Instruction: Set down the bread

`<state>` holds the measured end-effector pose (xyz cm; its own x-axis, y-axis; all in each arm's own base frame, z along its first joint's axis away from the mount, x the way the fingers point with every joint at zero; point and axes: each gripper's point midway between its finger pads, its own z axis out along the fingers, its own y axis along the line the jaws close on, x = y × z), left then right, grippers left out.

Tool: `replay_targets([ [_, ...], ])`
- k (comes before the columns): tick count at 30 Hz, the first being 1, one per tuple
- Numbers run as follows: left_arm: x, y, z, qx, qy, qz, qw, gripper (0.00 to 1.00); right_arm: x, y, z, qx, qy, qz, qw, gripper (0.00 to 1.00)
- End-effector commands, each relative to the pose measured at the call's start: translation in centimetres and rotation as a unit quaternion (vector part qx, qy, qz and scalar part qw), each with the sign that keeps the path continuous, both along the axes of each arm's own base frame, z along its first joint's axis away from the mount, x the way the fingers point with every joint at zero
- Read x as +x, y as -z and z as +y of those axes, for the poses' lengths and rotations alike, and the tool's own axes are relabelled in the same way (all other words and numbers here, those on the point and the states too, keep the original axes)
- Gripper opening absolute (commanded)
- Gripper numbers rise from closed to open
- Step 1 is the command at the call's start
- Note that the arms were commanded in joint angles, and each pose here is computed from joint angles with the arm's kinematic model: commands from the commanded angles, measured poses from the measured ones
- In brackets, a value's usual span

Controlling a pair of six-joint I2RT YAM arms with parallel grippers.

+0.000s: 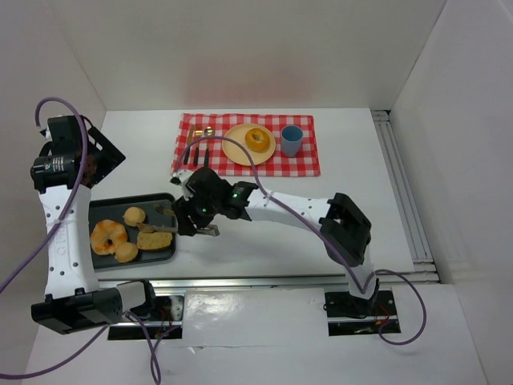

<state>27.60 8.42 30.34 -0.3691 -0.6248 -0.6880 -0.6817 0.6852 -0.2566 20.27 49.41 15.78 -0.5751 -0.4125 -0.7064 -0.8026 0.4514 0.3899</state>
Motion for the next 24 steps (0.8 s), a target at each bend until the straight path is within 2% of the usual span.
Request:
replay_targets([
  [1, -0.2, 0.1, -0.6, -0.013, 0.014, -0.002, 1.000, 0.92, 0.7, -3.3, 3.2, 0.063, -0.023, -0.005, 0.998, 0.64],
  [11, 0.1, 0.4, -1.1, -0.018, 0.029, -0.012, 0.999, 0.92, 2.4, 0.7, 6.1, 0.034, -0.017, 0.013, 0.999, 0.64],
  [14, 0.1, 0.4, -1.1, -0.018, 0.029, -0.012, 0.999, 0.92, 3.4, 0.7, 7.2, 0.034, -0.008, 0.006, 0.999, 0.64],
  [24, 0.0, 0.8, -0.7, -0.011, 0.025, -0.004, 1.000, 0.92, 4.2, 4.0, 7.9, -0.003, -0.002, 0.015, 1.000, 0.64],
])
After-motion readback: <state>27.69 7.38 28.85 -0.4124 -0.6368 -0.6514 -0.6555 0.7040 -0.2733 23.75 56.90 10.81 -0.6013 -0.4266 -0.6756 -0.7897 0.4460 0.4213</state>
